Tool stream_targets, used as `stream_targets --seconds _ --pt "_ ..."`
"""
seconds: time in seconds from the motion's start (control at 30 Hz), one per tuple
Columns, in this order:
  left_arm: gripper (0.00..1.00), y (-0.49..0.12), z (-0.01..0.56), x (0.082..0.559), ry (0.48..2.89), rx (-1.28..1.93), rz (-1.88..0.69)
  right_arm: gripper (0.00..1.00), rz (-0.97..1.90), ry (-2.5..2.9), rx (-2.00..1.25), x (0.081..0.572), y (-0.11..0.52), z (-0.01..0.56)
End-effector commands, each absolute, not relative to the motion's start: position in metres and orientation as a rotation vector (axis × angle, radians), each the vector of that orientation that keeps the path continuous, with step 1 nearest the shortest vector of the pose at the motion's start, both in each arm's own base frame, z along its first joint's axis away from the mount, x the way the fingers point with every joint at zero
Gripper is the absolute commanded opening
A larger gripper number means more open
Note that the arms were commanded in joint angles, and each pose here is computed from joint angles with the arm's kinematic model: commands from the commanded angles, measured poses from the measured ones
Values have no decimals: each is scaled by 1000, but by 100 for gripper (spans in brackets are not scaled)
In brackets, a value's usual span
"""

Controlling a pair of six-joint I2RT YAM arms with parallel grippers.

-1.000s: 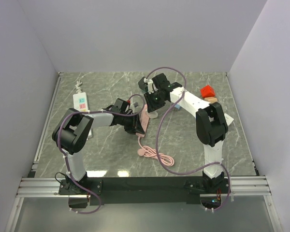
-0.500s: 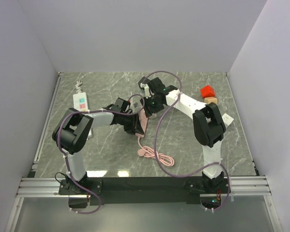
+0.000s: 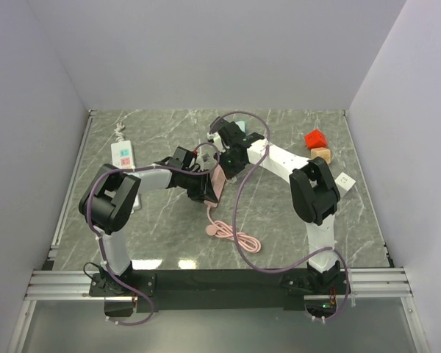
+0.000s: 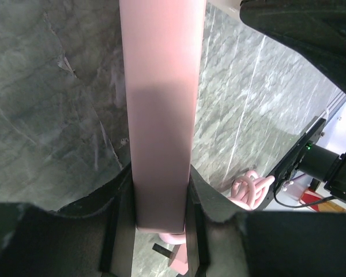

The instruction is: Pull the plug off the socket

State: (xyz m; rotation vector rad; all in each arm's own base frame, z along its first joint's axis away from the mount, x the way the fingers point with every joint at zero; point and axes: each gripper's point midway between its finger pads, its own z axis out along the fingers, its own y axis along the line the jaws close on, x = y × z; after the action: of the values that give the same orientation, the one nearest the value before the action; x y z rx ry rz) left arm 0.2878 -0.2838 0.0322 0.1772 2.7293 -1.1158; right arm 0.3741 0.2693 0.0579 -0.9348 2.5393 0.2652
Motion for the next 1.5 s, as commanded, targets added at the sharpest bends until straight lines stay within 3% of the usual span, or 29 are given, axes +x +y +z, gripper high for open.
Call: stream_targets --seconds 0.0,1.03,1.47 --pt "1 -276 28 281 2791 121 -1124 0 307 2630 -751 361 259 75" --pt "1 -218 -14 278 2937 56 -902 0 282 2577 -747 334 211 160" --pt "1 -220 -14 278 2949 69 -919 0 547 2474 -950 308 230 177"
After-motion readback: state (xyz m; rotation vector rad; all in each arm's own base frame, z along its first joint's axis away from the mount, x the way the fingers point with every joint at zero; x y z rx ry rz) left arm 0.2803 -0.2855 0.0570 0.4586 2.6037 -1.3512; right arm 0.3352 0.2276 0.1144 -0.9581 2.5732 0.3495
